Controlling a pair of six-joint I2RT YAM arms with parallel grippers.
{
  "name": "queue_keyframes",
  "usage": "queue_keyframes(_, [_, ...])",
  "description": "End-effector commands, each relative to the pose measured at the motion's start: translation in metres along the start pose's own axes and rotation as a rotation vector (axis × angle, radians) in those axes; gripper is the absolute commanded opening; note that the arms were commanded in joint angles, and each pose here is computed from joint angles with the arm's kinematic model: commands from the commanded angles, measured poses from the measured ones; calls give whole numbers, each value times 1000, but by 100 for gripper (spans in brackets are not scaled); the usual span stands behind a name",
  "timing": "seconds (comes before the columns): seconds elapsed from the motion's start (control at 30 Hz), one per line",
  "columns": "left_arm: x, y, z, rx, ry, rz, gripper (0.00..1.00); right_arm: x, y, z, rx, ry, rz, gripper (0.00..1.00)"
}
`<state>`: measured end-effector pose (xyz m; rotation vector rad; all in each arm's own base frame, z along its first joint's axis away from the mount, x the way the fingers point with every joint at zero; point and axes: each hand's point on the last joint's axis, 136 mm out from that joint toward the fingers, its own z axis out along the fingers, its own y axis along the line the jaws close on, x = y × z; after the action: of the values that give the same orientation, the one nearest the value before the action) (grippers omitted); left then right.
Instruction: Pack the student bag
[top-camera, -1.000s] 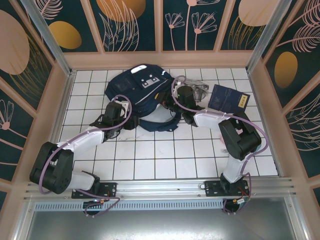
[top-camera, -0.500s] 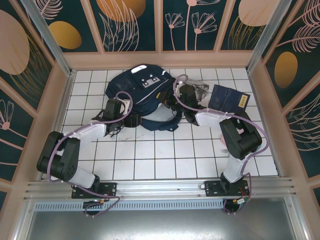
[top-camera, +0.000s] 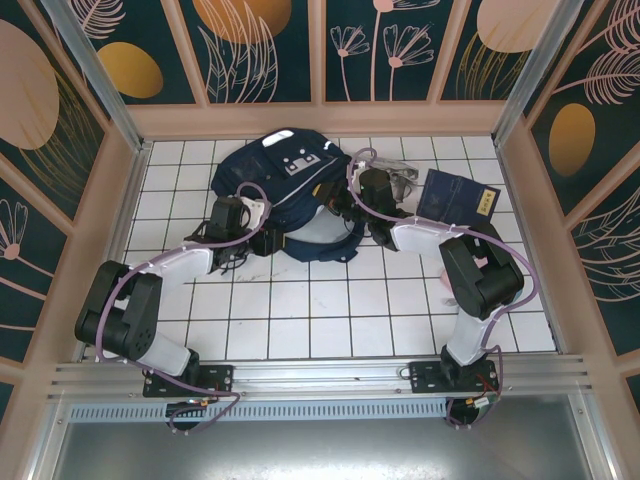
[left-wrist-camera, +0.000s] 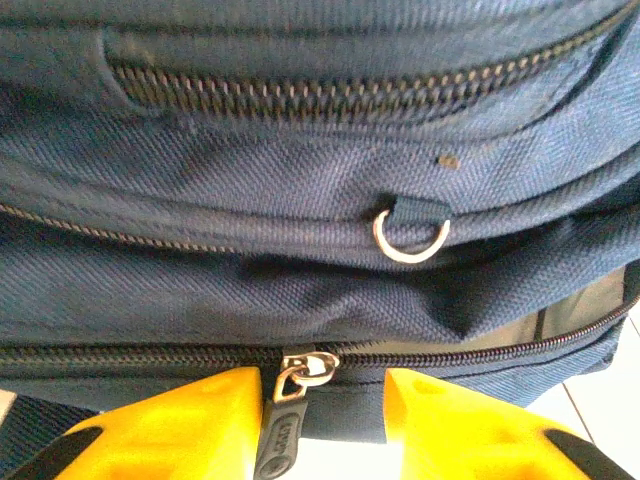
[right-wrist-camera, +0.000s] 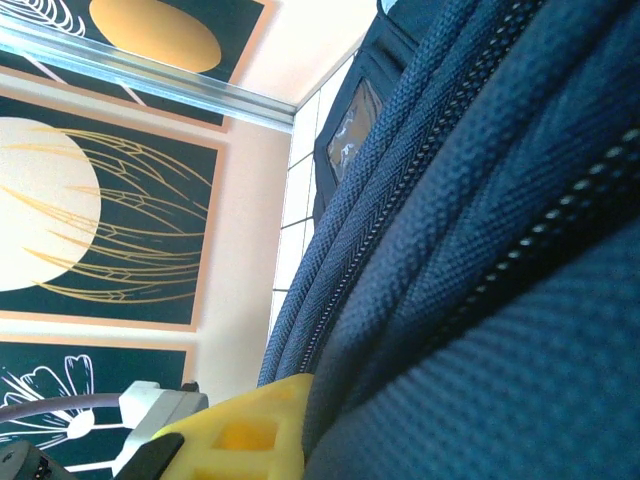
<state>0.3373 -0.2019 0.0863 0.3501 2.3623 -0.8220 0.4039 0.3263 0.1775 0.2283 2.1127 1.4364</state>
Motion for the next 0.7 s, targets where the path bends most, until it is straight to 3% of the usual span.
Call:
queue_keyframes(0.0, [1,0,-1,6,-13,-15,38,-35,41,-7,-106,-97,-51,13])
queue_keyframes(0.1, [3,8,-2,-39,-9,-9,45,-36,41,-8,-105,-99,-53,13])
queue_keyframes(0.2, [4,12,0,-54,-8,-22,44,-35,41,-8,-104,-99,-55,13])
queue_keyframes(0.5, [13,23,7,-88,-12,-55,29,-35,42,-8,-108,-100,-53,13])
queue_keyframes(0.67, [6,29,3,-133,-41,-42,15,-36,40,-9,-98,-104,-53,13])
